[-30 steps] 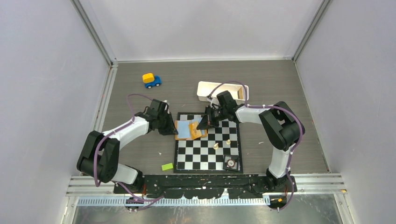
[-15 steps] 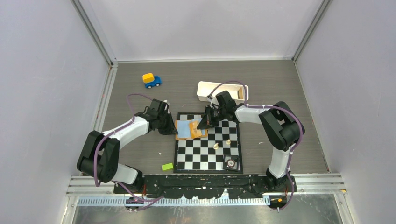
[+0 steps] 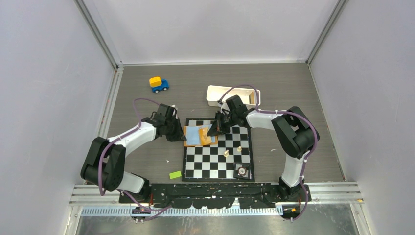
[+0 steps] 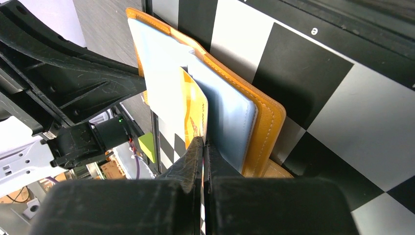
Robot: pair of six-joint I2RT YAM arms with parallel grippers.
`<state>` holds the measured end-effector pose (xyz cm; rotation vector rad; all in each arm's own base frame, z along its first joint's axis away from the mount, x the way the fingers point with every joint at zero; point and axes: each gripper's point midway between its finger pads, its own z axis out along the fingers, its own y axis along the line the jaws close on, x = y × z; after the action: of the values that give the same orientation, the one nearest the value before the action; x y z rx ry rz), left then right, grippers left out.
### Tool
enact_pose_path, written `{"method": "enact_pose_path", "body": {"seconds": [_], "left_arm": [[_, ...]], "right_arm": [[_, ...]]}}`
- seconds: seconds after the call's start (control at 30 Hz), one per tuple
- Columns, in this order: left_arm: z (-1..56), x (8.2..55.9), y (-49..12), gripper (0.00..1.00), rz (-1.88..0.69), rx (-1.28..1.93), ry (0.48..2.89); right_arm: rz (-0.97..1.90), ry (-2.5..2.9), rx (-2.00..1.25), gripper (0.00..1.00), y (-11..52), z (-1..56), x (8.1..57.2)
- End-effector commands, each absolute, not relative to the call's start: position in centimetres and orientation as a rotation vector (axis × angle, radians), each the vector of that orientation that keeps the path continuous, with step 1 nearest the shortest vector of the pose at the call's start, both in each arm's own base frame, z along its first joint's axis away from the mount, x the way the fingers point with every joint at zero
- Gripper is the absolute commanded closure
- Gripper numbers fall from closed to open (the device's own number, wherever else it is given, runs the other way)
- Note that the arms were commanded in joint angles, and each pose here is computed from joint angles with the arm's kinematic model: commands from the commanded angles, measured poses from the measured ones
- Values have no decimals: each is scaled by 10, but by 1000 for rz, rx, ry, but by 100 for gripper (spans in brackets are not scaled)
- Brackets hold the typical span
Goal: Put the credit cards into the card holder
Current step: Insert the credit card into the card holder.
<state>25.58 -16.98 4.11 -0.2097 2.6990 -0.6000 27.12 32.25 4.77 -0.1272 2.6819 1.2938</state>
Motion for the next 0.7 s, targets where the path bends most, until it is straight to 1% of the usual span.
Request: {"method": "enact_pose_path", "body": {"seconds": [0.0, 0.37, 0.57, 0.67], "left_arm": [[34, 260, -162, 91, -533, -215, 2713], [33, 260, -163, 91, -539, -212, 2715], [34, 260, -164, 91, -550, -203, 2712], [33, 259, -165, 91, -554, -198, 2711]], "right_arm": [[1164, 2715, -127, 100, 311, 40, 272], [1094, 2760, -127, 100, 308, 35, 271], [959, 2819, -128, 100, 303, 28, 271], [946, 2817, -128, 100, 304, 27, 272]]}}
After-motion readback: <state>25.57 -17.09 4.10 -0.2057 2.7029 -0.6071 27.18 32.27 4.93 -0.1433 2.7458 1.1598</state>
